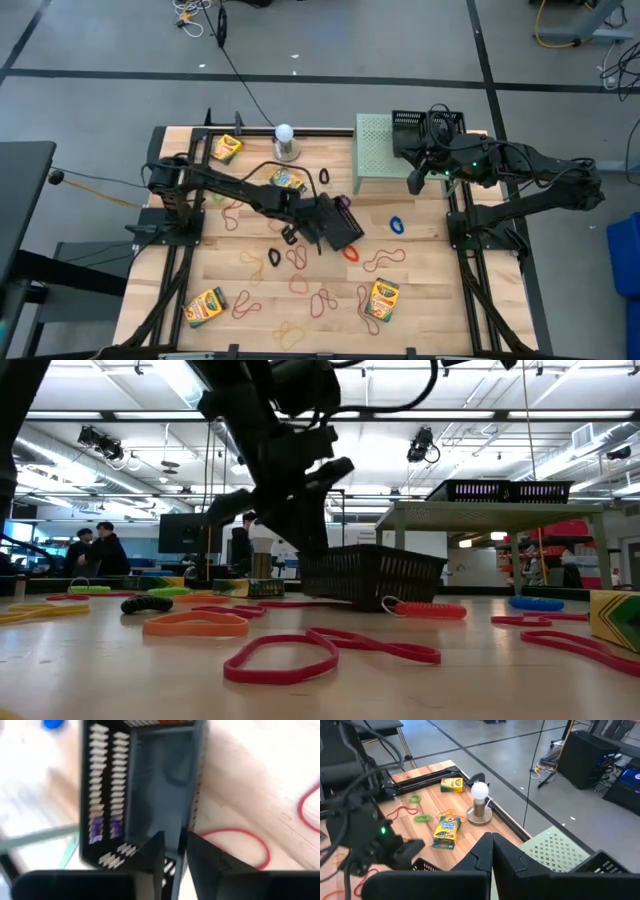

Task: Pick & Place Office Desk Supplies
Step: Put the basket on the shelf

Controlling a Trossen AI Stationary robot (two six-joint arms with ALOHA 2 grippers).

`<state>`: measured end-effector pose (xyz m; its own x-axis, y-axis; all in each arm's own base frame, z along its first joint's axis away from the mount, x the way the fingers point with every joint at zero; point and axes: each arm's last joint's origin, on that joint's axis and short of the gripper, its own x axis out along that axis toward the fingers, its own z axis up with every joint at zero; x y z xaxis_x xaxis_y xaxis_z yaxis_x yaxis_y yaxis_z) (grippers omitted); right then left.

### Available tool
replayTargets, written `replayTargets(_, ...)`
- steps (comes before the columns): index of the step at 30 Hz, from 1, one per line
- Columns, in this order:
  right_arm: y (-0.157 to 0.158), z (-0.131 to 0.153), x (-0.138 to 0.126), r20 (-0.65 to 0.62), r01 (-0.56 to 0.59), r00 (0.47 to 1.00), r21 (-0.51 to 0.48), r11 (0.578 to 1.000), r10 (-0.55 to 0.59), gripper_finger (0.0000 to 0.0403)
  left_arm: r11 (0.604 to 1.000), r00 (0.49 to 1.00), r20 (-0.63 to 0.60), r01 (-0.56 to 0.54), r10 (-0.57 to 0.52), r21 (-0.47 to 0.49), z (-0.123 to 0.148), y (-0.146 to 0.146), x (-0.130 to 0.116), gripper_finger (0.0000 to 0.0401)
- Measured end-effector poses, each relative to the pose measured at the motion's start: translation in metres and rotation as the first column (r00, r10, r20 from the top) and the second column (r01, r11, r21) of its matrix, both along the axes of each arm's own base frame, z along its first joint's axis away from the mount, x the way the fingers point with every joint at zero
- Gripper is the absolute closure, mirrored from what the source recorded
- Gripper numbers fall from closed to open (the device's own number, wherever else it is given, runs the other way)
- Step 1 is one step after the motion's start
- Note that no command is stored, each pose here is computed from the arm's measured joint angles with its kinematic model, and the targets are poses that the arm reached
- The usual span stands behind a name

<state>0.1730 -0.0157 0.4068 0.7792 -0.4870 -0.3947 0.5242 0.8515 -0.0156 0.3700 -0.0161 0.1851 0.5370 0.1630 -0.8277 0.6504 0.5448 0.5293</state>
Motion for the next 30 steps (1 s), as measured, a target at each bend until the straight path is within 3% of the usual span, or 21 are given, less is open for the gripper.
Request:
replayTargets(5,0.0,0.0,0.0,-0.011,-0.008,1.0,-0.019,1.0,0.007,0.0394,0.988,0.988,0.003,-0.156,0.156,0.006,0.028,0.003,-0.011,0.0276)
replayTargets(7,-0.001,0.0,0.0,-0.013,-0.002,1.0,-0.021,1.0,0.002,0.0394,0.963,0.964,-0.015,-0.265,0.265,-0.053,0.043,0.004,-0.022,0.0274)
replayTargets(9,-0.004,-0.001,0.002,-0.019,0.006,1.0,-0.018,1.0,-0.006,0.0394,0.884,0.905,-0.025,-0.422,0.426,-0.2,0.06,0.007,-0.035,0.0279)
replayTargets(11,-0.006,-0.003,0.005,-0.03,-0.001,1.0,-0.006,1.0,0.001,0.0394,0.749,0.821,-0.064,-0.546,0.567,-0.375,0.077,0.01,-0.05,0.0296)
replayTargets(13,-0.008,-0.006,0.011,-0.043,-0.015,0.999,0.009,1.0,0.015,0.0394,0.629,0.755,-0.096,-0.603,0.649,-0.491,0.087,0.012,-0.067,0.0325)
replayTargets(14,-0.008,-0.009,0.015,-0.06,-0.026,0.998,0.019,0.999,0.027,0.0394,0.588,0.73,-0.096,-0.614,0.676,-0.527,0.091,0.012,-0.076,0.0343)
replayTargets(17,-0.01,-0.02,0.035,-0.112,-0.061,0.991,0.051,0.997,0.067,0.0395,0.503,0.679,-0.066,-0.602,0.731,-0.62,0.09,0.013,-0.107,0.039)
replayTargets(21,-0.011,-0.039,0.063,-0.181,-0.073,0.979,0.093,0.993,0.089,0.0398,0.438,0.616,0.017,-0.54,0.788,-0.719,0.071,0.02,-0.147,0.0395)
replayTargets(27,-0.001,-0.071,0.1,-0.275,-0.113,0.947,0.192,0.975,0.164,0.0395,0.414,0.527,0.198,-0.331,0.827,-0.848,0.045,0.032,-0.186,0.0394)
replayTargets(30,0.01,-0.088,0.115,-0.328,-0.144,0.915,0.28,0.949,0.235,0.0394,0.423,0.468,0.291,-0.207,0.835,-0.882,0.036,0.038,-0.197,0.0395)
